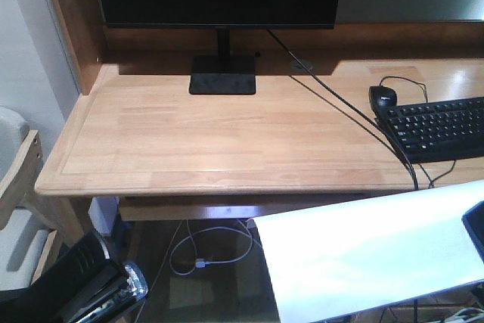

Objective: Grab stapler and paper to desk for stapling
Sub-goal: 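Approach the desk surface in front of the monitor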

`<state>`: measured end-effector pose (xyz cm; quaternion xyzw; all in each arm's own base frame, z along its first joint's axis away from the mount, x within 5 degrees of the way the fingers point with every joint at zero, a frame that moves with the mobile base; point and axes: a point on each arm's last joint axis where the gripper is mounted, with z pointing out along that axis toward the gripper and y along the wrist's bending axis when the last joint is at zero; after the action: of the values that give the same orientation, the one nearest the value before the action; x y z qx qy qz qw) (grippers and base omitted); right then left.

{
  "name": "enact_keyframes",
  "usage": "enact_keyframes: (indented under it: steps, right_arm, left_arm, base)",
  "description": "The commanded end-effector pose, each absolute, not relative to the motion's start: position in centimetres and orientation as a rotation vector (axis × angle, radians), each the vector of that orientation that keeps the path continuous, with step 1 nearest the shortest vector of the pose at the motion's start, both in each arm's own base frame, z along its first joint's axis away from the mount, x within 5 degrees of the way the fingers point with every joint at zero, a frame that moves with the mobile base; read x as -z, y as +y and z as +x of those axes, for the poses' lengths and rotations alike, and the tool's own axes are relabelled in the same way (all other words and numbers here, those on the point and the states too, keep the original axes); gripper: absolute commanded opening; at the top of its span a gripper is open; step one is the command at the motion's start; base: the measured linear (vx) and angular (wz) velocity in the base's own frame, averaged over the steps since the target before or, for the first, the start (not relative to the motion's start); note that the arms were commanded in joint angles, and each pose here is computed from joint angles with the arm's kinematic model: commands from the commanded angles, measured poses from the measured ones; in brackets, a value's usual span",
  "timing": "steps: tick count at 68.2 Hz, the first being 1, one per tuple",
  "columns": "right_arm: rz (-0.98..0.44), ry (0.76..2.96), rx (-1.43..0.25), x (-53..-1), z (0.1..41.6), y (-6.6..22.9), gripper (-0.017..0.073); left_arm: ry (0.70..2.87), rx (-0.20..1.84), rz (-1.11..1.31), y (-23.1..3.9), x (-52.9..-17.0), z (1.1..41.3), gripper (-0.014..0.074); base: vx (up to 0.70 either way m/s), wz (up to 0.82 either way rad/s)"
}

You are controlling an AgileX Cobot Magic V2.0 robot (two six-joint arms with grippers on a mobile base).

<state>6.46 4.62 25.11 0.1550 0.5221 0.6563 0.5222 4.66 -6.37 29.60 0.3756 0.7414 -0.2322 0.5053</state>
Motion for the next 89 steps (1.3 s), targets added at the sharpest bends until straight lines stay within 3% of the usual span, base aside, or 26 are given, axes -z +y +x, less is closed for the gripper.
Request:
enact_keyframes:
  steps: [1, 89]
  right_arm:
    - [0.317, 1.164, -1.601, -26.56, 6.23, 4.61, -0.0002]
    - [0.318, 1.166, -1.601, -26.55, 6.24, 4.61, -0.0002]
  left_arm:
    - [1.707, 0.593, 0.807, -6.42, -31.46, 4.92, -0.0006]
    - [1.707, 0.593, 0.807, -6.42, -31.46, 4.92, -0.0006]
  base:
    - [0.22, 0.0]
    - [0.13, 0.0]
